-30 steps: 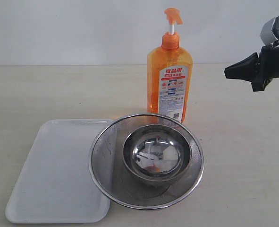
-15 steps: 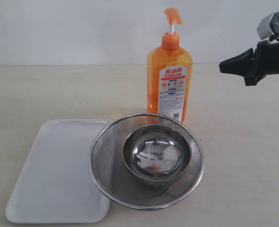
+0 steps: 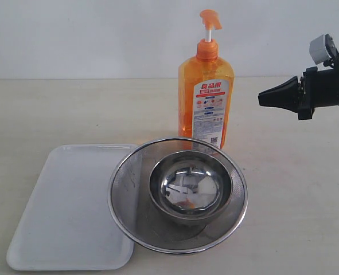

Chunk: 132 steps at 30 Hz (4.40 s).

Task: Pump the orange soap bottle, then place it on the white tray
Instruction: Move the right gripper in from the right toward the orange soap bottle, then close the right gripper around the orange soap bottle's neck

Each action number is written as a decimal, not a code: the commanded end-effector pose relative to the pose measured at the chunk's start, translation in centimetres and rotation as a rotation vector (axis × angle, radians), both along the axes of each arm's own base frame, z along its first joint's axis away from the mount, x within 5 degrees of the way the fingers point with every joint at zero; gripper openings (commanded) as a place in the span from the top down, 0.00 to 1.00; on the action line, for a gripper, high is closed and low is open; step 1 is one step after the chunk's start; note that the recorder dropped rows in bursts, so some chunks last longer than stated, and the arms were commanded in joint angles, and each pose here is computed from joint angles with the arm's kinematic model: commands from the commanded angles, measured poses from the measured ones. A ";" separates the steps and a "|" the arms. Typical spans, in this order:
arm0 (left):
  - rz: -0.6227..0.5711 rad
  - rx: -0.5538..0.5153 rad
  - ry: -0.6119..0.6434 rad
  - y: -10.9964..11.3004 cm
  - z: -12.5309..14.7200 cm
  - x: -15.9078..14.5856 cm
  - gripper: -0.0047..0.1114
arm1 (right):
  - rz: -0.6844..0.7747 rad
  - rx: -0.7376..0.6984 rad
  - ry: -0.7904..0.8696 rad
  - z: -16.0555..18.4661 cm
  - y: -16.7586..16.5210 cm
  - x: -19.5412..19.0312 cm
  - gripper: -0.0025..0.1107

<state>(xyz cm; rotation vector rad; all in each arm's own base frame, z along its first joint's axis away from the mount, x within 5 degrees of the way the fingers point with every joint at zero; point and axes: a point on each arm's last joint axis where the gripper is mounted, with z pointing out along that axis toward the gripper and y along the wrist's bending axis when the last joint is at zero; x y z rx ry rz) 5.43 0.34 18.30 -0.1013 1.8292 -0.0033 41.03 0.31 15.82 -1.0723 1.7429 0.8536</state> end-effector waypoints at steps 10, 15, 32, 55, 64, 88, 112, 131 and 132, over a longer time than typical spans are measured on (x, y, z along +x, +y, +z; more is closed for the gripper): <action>-0.006 0.002 -0.005 0.0 0.0 0.0 0.92 | 0.013 0.004 -0.015 0.3 0.0 0.0 0.98; -0.006 0.002 -0.005 0.0 0.0 0.0 0.92 | 0.013 0.004 -0.015 0.3 0.0 0.0 0.98; -0.006 0.002 -0.005 0.0 0.0 0.0 0.92 | -0.078 0.106 -0.005 1.1 0.0 0.7 0.05; -0.006 0.002 -0.005 0.0 0.0 0.0 0.92 | 0.057 0.034 -0.037 0.8 4.7 0.5 0.05; -0.006 0.002 -0.005 0.0 0.0 0.0 0.92 | 0.147 0.000 -0.115 2.4 7.6 1.2 0.05; -0.006 0.002 -0.005 0.0 0.0 0.0 0.92 | 0.277 -0.049 -0.144 2.6 12.2 0.4 0.05; -0.006 0.002 -0.005 0.0 0.0 0.0 0.92 | 0.271 -0.002 -0.063 2.8 12.3 0.2 0.05; -0.006 0.002 -0.005 0.0 0.0 0.0 0.92 | 0.268 -0.002 -0.059 2.8 12.3 0.2 0.05; -0.006 0.002 -0.005 0.0 0.0 0.0 0.92 | 0.268 -0.002 -0.059 2.8 12.3 0.2 0.05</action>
